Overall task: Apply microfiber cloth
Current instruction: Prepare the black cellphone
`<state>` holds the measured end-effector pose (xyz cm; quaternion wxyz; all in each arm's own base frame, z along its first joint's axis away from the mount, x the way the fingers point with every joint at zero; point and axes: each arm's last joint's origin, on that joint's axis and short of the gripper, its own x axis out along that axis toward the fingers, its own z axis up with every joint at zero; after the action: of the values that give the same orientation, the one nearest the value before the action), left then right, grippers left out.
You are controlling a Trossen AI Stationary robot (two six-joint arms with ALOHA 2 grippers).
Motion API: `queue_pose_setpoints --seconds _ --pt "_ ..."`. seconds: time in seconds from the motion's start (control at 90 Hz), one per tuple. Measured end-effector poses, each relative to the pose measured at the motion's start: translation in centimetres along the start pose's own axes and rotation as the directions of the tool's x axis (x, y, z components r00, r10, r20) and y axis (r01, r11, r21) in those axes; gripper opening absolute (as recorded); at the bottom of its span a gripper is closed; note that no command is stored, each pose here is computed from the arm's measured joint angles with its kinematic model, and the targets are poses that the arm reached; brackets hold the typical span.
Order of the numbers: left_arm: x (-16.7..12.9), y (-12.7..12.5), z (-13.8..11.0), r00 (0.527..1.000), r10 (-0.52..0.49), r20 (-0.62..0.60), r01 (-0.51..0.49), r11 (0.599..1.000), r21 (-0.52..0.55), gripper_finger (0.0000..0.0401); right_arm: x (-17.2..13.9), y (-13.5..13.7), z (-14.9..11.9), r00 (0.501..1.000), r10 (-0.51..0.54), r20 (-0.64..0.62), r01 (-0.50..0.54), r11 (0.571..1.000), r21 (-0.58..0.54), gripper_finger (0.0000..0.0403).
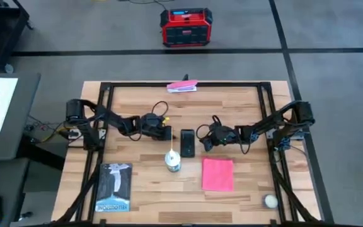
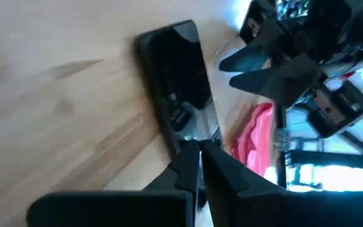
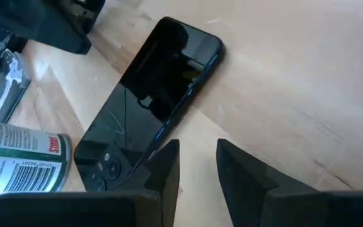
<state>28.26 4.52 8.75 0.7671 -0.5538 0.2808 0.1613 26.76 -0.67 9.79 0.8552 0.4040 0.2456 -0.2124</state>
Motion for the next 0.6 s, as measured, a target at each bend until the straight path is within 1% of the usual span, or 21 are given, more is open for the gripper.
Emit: queue_pose_setpoints --seconds 0.078,0.156,0.256,0.333,0.433,0.522,0.6 --pt "0.4 -0.4 0.1 0.997 0.076 -0.014 -0.074 0.993 0.093 0.0000 0.0 0.0 0.0 1.000 -0.001 -0.001 0.001 1.000 -0.002 0.0093" --pt "0.6 -0.7 0.0 0.990 0.137 -0.031 -0.130 0.978 0.160 0.0000 0.0 0.0 0.0 1.000 -0.002 -0.001 0.002 1.000 -0.002 0.0093" --pt "0.8 -0.9 -0.1 0.977 0.213 -0.012 -0.206 0.958 0.198 0.0000 0.0 0.1 -0.1 1.000 0.001 -0.004 -0.001 1.000 -0.005 0.0093" --pt "1.0 -1.1 -0.1 0.978 0.208 0.004 -0.206 0.964 0.169 0.0000 0.0 0.1 -0.2 1.000 0.003 -0.005 -0.003 1.000 -0.007 0.0093" --pt "1.1 -1.5 0.0 0.985 0.171 0.010 -0.171 0.980 0.099 0.0000 0.0 0.1 -0.2 1.000 0.009 -0.013 -0.009 1.000 -0.014 0.0093" --pt "1.2 -1.9 0.0 0.994 0.108 -0.032 -0.106 0.993 0.058 0.0000 -0.1 0.2 -0.3 1.000 0.017 -0.021 -0.017 0.999 -0.033 0.0093" --pt "1.5 -1.9 -0.3 0.994 0.088 -0.058 -0.086 0.995 0.049 0.0000 -0.1 0.3 -0.4 0.999 0.020 -0.025 -0.021 0.999 -0.034 0.0093"
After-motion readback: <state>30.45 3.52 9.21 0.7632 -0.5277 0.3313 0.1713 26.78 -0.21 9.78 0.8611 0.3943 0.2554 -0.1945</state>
